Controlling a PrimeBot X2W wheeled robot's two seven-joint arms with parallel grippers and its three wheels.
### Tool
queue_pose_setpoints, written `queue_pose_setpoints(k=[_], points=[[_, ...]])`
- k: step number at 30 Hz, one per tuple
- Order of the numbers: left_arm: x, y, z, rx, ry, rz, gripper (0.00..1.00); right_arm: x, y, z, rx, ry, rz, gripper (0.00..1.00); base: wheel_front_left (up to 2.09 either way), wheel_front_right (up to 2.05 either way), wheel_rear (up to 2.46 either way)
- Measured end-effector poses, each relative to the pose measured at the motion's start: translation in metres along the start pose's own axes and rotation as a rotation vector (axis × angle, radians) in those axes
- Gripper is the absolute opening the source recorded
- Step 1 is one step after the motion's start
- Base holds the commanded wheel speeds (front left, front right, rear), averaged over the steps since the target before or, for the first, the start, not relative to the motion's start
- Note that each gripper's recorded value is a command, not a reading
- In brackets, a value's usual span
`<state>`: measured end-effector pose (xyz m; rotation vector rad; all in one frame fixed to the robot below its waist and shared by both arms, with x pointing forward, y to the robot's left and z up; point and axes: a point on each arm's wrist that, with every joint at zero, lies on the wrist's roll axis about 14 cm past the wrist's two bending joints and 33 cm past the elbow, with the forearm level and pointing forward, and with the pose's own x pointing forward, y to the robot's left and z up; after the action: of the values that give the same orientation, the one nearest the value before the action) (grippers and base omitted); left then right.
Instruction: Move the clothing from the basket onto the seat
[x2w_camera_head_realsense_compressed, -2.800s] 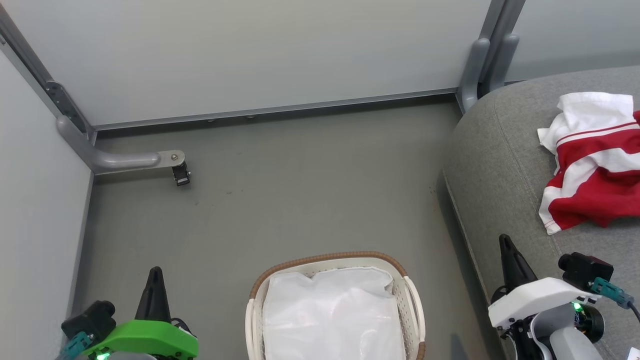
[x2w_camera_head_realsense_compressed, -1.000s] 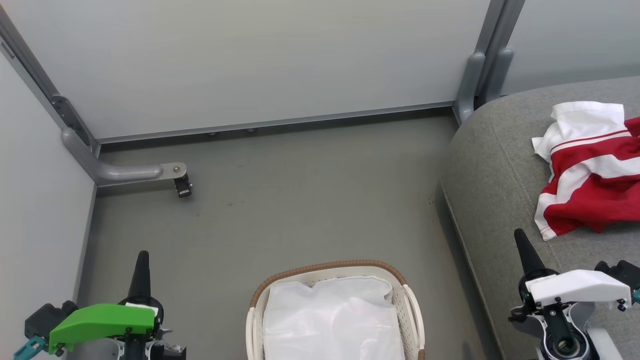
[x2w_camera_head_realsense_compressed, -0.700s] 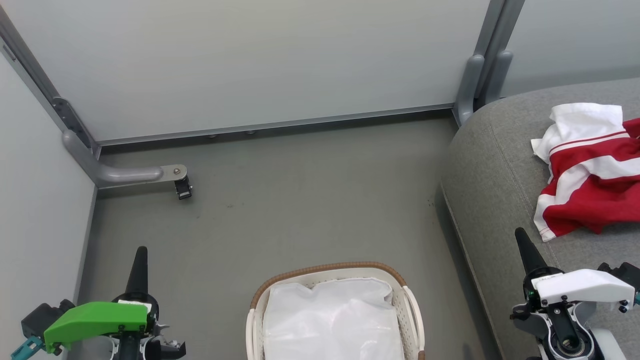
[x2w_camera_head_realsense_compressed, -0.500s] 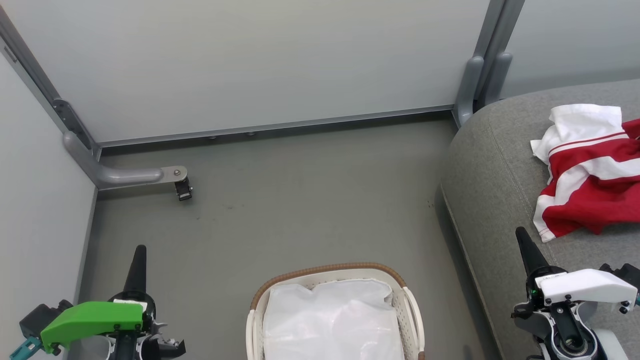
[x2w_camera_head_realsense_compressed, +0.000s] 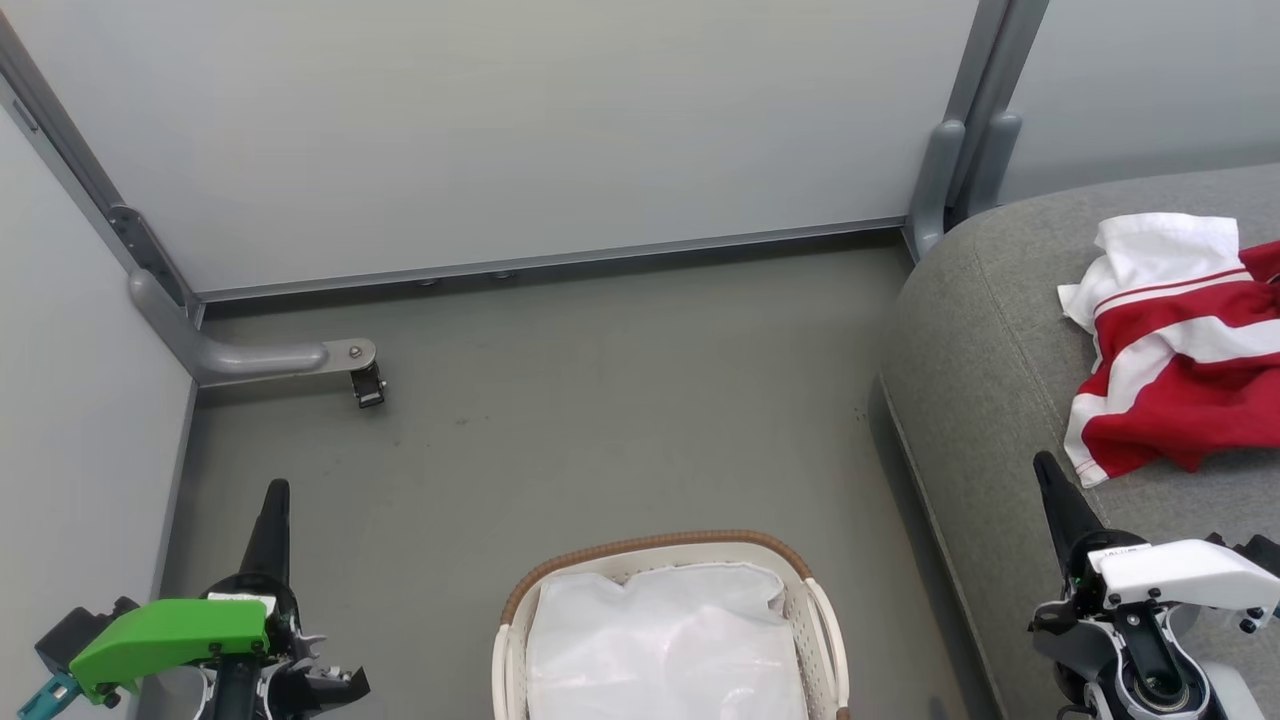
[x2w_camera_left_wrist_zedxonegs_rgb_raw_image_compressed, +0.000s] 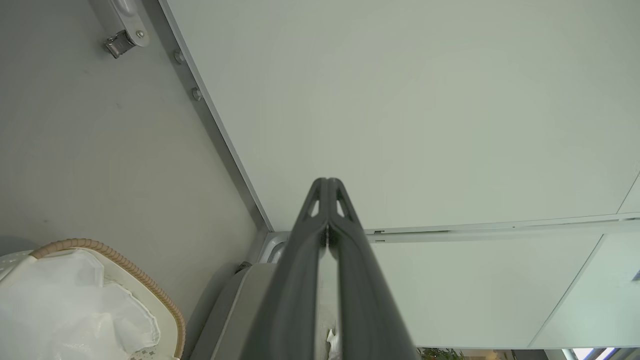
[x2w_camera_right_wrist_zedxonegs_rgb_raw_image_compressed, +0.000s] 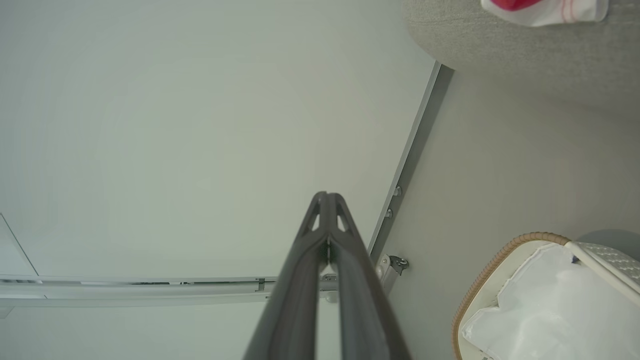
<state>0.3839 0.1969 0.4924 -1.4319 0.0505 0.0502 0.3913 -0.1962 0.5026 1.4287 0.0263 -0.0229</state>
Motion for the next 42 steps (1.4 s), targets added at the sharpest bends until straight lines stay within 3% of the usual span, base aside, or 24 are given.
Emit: queue_pose_setpoints(k=[21,42], points=[[0.001,-0.016,0.005,-0.144,0.000,-0.060,0.00,-0.003,0.011,0.005,0.145,-0.001,0.042,0.00,0.00,0.00,0.00],[0.002,-0.017,0.005,-0.144,0.000,-0.062,0.00,-0.003,0.011,0.005,0.145,-0.002,0.042,0.00,0.00,0.00,0.00]])
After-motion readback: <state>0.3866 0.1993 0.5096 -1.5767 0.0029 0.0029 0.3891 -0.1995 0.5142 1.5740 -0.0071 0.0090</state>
